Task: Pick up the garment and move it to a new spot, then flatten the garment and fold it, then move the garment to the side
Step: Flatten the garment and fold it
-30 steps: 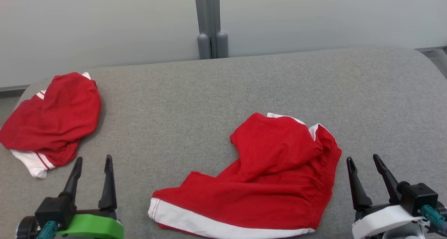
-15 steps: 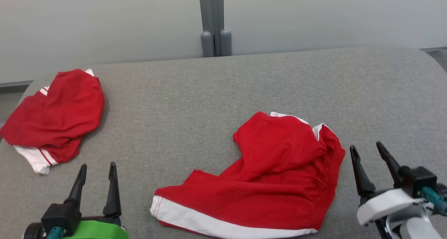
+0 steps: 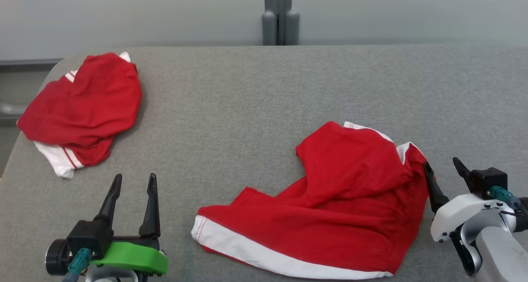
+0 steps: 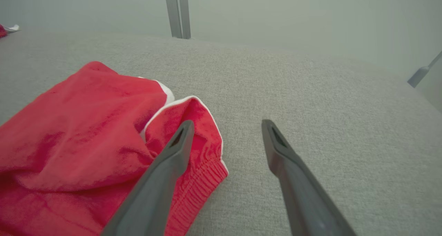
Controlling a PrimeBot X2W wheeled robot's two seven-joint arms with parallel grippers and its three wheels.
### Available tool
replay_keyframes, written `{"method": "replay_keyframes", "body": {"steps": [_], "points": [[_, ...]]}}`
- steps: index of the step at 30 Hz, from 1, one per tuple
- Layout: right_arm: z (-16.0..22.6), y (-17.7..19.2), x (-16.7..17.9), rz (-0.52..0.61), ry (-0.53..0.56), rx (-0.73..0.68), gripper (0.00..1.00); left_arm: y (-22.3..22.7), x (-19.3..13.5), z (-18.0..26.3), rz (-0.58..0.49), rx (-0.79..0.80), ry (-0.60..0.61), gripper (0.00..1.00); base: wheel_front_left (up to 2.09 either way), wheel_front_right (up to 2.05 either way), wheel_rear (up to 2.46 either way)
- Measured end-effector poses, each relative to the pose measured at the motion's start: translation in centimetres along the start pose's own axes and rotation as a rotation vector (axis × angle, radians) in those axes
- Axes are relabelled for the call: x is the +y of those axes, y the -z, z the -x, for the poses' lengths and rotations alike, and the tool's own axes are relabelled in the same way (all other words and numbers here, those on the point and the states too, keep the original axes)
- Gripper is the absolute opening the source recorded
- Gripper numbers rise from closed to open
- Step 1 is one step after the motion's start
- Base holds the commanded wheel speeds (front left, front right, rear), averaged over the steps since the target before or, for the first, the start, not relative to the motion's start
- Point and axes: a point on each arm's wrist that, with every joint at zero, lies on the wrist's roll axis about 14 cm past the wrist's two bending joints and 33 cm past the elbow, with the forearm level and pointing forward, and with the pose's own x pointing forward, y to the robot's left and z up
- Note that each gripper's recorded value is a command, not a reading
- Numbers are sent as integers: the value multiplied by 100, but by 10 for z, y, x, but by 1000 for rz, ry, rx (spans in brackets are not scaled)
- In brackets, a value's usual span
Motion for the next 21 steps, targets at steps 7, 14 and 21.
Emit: {"method": "replay_keyframes", "body": {"steps": [7, 14, 21], "points": [[-14, 48, 14, -35, -29, 163, 100, 6, 8, 0, -1, 20, -26, 100, 0, 0, 0], [-33, 43, 19, -36, -54, 167, 0, 11, 9, 0, 1, 37, -32, 100, 0, 0, 0], [-71, -26, -2, 10, -33, 8, 0, 8, 4, -1, 9, 25, -22, 100, 0, 0, 0]]}}
